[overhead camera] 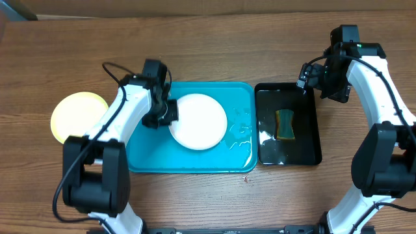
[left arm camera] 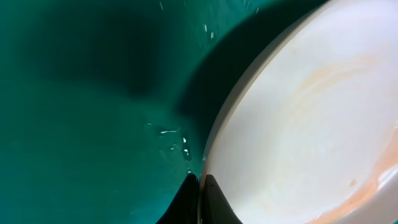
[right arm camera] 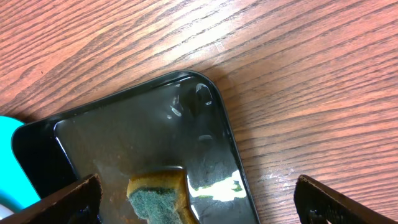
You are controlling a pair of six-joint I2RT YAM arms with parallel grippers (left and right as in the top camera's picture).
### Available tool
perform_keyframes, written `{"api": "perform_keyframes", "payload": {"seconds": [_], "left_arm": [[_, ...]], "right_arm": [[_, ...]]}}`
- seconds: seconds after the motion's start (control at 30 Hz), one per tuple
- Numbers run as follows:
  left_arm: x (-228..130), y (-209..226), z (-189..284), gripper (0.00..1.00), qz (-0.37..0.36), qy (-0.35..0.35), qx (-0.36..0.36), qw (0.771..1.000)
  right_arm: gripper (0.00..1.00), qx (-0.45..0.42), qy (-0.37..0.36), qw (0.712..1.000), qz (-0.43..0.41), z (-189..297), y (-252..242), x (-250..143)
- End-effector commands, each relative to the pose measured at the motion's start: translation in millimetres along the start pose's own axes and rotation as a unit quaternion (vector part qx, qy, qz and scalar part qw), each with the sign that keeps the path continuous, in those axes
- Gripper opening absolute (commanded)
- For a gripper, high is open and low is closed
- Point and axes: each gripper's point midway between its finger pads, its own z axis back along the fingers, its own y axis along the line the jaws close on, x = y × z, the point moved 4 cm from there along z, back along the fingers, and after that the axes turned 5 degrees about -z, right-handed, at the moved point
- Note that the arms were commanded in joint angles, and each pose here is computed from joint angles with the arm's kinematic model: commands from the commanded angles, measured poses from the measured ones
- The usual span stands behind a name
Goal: Clean dirty plates on tray and stack at the side
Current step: 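Lift the white plate off the teal tray with the left gripper, then carry the white plate left and set it on the plate stack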
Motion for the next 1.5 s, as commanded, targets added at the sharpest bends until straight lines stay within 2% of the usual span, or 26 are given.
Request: {"api": "perform_keyframes", "payload": {"seconds": [0.0, 0.2, 0.33, 0.43, 0.57, 0.7, 0.8, 0.93, 1.03, 1.07, 1.2, 1.27, 1.37, 1.47], "left_arm": [[23, -11, 70, 0.04, -0.019, -0.122, 0.066, 0.990], [17, -55, 137, 0.04, -0.073, -0.245, 0.137, 0.957], [4, -89, 165, 0.04, -0.119, -0.315, 0.205, 0.919], [-8, -105, 185, 0.04, -0.154, -0.368, 0.304, 0.865], [-32, -136, 216, 0.04, -0.197, -0.439, 0.415, 0.772], [-61, -165, 244, 0.04, -0.209, -0.501, 0.488, 0.683], [-75, -183, 243, 0.04, -0.246, -0.504, 0.481, 0.674], [-75, -184, 242, 0.04, -0.237, -0.512, 0.467, 0.682], [-65, -178, 234, 0.04, -0.217, -0.508, 0.436, 0.710], [-60, -177, 227, 0.04, -0.220, -0.497, 0.419, 0.727], [-34, -166, 182, 0.04, -0.240, -0.404, 0.299, 0.831], [-18, -148, 164, 0.04, -0.205, -0.359, 0.239, 0.878], [9, -104, 149, 0.04, -0.131, -0.301, 0.171, 0.929], [31, -43, 141, 0.04, -0.042, -0.252, 0.117, 0.960]], "right_arm": [[1.00, 0.007, -0.017, 1.000, 0.003, 11, 4, 4], [1.00, 0.007, -0.017, 1.000, 0.003, 11, 4, 4], [1.00, 0.007, -0.017, 1.000, 0.003, 11, 4, 4], [1.00, 0.007, -0.017, 1.000, 0.003, 11, 4, 4], [1.00, 0.007, -0.017, 1.000, 0.003, 11, 4, 4], [1.00, 0.007, -0.017, 1.000, 0.003, 11, 4, 4], [1.00, 0.007, -0.017, 1.000, 0.003, 11, 4, 4], [1.00, 0.007, -0.017, 1.000, 0.003, 11, 4, 4], [1.00, 0.007, -0.017, 1.000, 0.003, 11, 4, 4], [1.00, 0.007, -0.017, 1.000, 0.003, 11, 4, 4], [1.00, 0.007, -0.017, 1.000, 0.003, 11, 4, 4], [1.00, 0.007, -0.017, 1.000, 0.003, 11, 4, 4], [1.00, 0.007, -0.017, 1.000, 0.003, 11, 4, 4], [1.00, 0.007, -0.017, 1.000, 0.003, 11, 4, 4]]}}
